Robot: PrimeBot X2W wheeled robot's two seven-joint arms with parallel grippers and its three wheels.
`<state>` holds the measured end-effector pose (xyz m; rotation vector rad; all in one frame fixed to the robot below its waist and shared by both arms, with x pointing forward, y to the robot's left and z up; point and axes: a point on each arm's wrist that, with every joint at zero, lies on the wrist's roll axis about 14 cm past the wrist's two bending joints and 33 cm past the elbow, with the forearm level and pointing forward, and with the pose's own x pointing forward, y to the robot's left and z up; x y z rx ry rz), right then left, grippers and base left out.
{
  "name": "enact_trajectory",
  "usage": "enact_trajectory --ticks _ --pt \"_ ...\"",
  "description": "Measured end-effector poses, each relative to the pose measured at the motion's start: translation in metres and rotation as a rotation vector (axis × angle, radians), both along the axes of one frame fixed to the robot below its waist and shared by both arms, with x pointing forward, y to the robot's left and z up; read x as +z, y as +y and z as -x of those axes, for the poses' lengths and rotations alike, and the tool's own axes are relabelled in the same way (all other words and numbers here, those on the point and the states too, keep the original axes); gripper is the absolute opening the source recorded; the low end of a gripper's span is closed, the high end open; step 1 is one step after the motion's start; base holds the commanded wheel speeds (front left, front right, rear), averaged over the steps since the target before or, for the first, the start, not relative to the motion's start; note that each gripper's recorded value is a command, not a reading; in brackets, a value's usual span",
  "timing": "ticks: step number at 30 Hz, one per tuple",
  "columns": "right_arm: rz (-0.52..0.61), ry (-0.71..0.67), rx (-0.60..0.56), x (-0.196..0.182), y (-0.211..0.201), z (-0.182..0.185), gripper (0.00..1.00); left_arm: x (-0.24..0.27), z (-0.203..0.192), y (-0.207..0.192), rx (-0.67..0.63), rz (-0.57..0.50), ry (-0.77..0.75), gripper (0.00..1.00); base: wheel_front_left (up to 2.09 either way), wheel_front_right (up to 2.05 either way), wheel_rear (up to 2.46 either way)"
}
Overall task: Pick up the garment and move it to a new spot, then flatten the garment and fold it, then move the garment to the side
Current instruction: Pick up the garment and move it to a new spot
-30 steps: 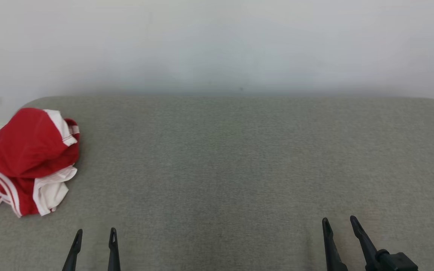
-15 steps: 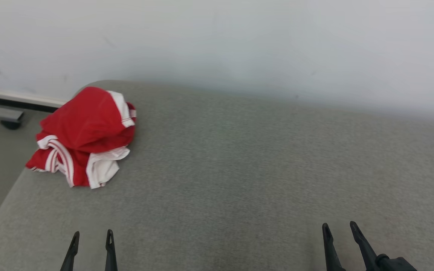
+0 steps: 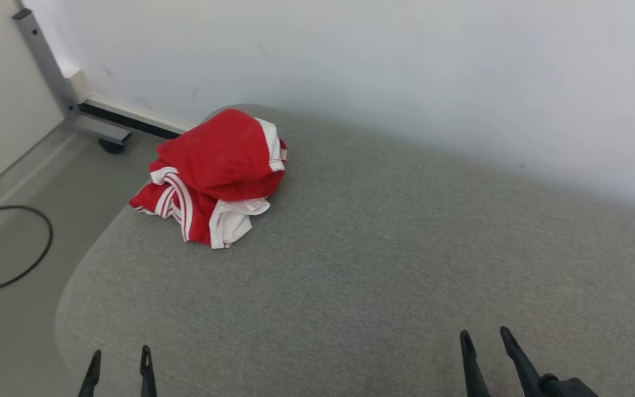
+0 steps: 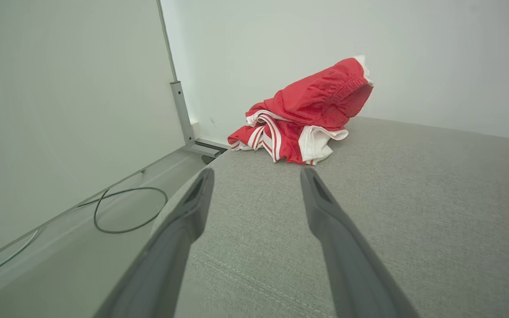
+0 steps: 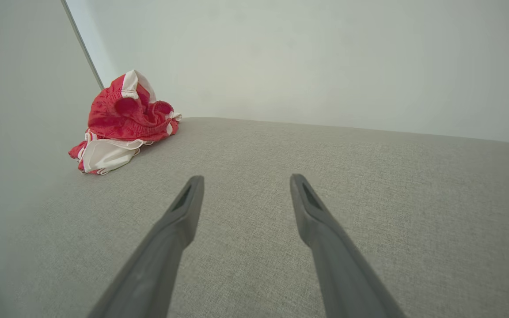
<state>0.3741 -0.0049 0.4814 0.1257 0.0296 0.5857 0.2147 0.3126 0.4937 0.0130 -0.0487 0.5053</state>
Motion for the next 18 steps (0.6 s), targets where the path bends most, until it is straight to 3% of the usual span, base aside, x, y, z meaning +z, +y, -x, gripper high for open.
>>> enact_trajectory --ticks 8,18 --pt "0.000 -0.003 0.075 0.000 0.026 0.000 1.00 -0.003 0.019 0.013 0.083 0.008 0.011 1.00 0.00 0.00 0.00" --pt "0.007 -0.010 0.063 0.001 0.022 -0.001 1.00 -0.008 0.022 0.019 0.109 0.050 0.001 1.00 0.00 0.00 0.00"
